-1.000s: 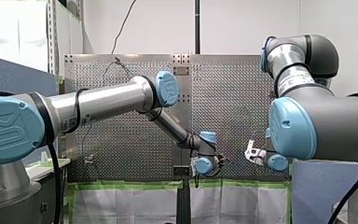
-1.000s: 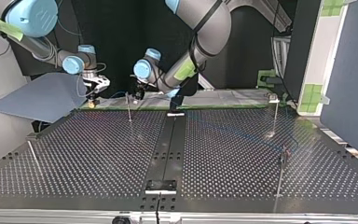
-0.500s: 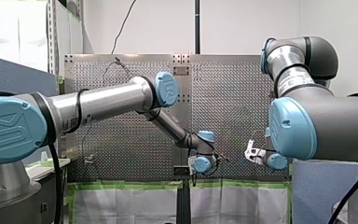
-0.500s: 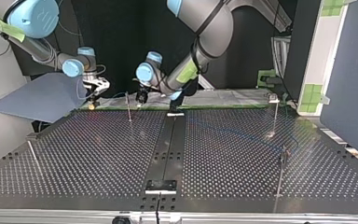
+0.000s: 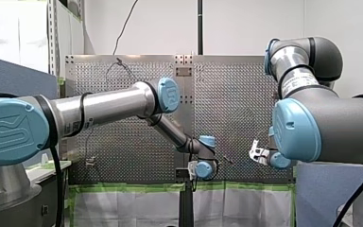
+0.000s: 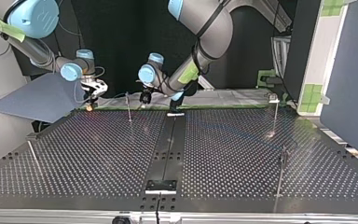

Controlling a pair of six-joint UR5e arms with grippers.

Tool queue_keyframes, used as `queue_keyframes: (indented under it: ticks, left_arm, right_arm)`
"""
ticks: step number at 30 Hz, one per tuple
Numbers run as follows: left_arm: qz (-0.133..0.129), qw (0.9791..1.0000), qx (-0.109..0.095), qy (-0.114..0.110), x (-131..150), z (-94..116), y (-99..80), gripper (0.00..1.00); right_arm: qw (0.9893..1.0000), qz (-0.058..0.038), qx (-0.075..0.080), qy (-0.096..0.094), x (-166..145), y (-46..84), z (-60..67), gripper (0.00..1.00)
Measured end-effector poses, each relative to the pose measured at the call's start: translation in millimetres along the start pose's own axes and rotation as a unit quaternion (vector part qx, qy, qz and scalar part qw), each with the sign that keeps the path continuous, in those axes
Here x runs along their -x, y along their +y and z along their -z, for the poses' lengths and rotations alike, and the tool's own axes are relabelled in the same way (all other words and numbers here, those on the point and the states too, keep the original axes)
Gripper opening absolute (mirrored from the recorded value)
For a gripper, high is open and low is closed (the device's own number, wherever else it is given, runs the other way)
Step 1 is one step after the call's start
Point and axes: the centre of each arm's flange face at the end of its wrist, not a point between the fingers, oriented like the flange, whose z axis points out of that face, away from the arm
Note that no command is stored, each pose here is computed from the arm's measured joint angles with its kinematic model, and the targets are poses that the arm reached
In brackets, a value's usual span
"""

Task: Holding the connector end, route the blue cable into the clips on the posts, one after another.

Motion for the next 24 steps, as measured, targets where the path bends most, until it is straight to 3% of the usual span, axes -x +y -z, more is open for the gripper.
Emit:
queue_keyframes:
  ticks: [5,14,19,24]
  left_arm:
    - [0.002,0.9999,0.009,-0.007,5,-7,4.0,0.00]
    - [0.002,0.9988,0.045,-0.020,15,-18,25.4,0.00]
    - [0.000,0.9985,0.051,-0.023,16,-21,31.1,0.00]
    - [-0.001,0.9987,0.046,-0.022,17,-21,30.8,0.00]
  right_arm:
    - [0.9996,-0.0142,0.024,0.008,-3,6.9,-0.6,0.00]
    - [0.9981,-0.0174,0.054,0.025,-11,12.9,-5.8,0.00]
    - [0.9980,-0.0163,0.055,0.026,-11,12.3,-6.7,0.00]
    - [0.9985,-0.0147,0.046,0.027,-12,9.2,-8.0,0.00]
